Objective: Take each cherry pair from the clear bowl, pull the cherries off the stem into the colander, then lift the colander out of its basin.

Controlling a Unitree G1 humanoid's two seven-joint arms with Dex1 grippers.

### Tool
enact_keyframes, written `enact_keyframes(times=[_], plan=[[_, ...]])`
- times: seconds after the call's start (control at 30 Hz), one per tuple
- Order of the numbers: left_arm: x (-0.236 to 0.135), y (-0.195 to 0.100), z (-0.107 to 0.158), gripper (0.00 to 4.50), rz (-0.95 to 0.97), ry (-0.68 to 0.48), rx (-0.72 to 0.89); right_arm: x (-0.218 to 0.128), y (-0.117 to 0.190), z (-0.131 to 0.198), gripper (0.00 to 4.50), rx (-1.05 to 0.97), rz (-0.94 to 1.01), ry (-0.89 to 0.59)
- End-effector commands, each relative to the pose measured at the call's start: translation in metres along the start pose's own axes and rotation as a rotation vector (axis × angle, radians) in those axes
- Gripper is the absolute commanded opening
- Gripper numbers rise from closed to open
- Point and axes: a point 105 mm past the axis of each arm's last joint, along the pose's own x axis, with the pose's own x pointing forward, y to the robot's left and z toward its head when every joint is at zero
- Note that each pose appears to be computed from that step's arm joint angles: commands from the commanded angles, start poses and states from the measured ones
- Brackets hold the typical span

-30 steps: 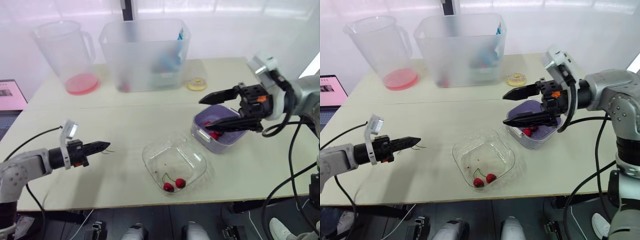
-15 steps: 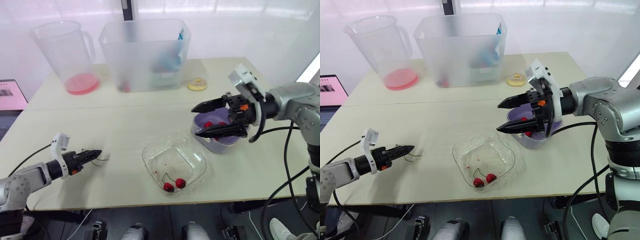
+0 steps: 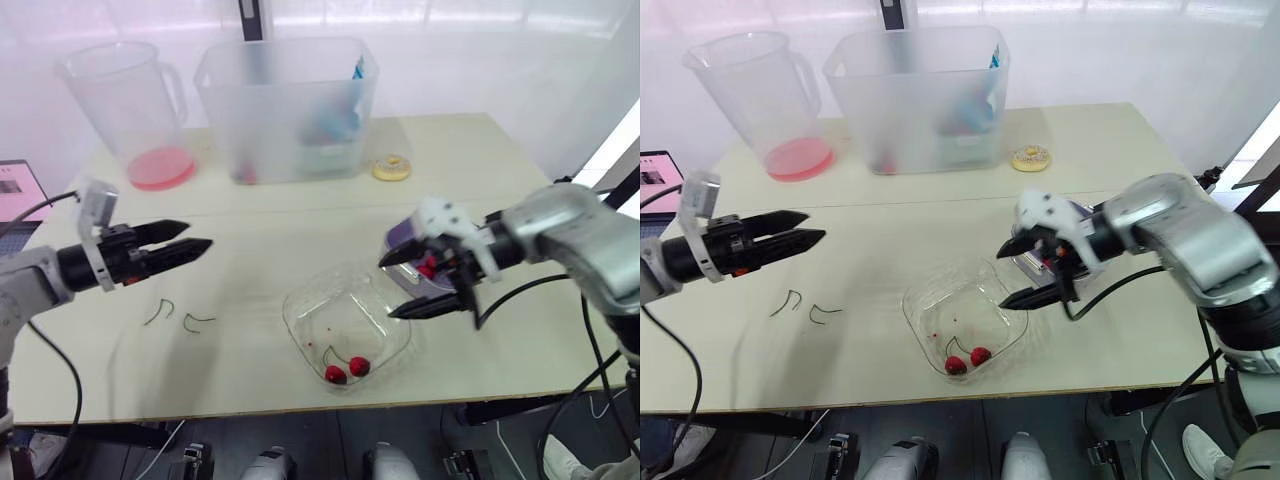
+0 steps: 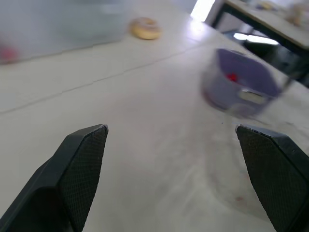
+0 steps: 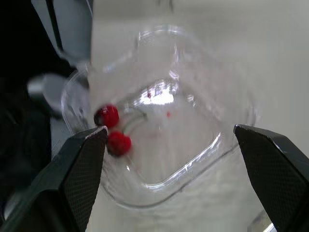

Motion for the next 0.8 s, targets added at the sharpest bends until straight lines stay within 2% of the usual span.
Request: enact_keyframes(times=[0.03, 0.17, 0.33, 0.47, 0.8], plan=[[0.011, -0.032, -0.005, 4.45, -0.166, 0.086, 0.059, 0.020, 0.002, 0.000, 4.50, -0.111, -0.011, 0.118], [0.024, -0.041, -0.020, 4.45, -0.192, 0.103, 0.069, 0.054, 0.008, -0.003, 4.50, -0.110, 0.007, 0.187], [0.032, -0.047, -0.038, 4.45, -0.190, 0.115, 0.057, 0.065, 0.024, -0.003, 4.50, -0.089, 0.109, 0.251], [0.031, -0.048, -0.042, 4.45, -0.168, 0.111, 0.054, 0.068, 0.032, -0.005, 4.50, -0.074, 0.161, 0.278], [0.031, -0.051, -0.044, 4.45, -0.145, 0.111, 0.062, 0.088, 0.023, -0.023, 4.50, -0.167, 0.141, 0.393]])
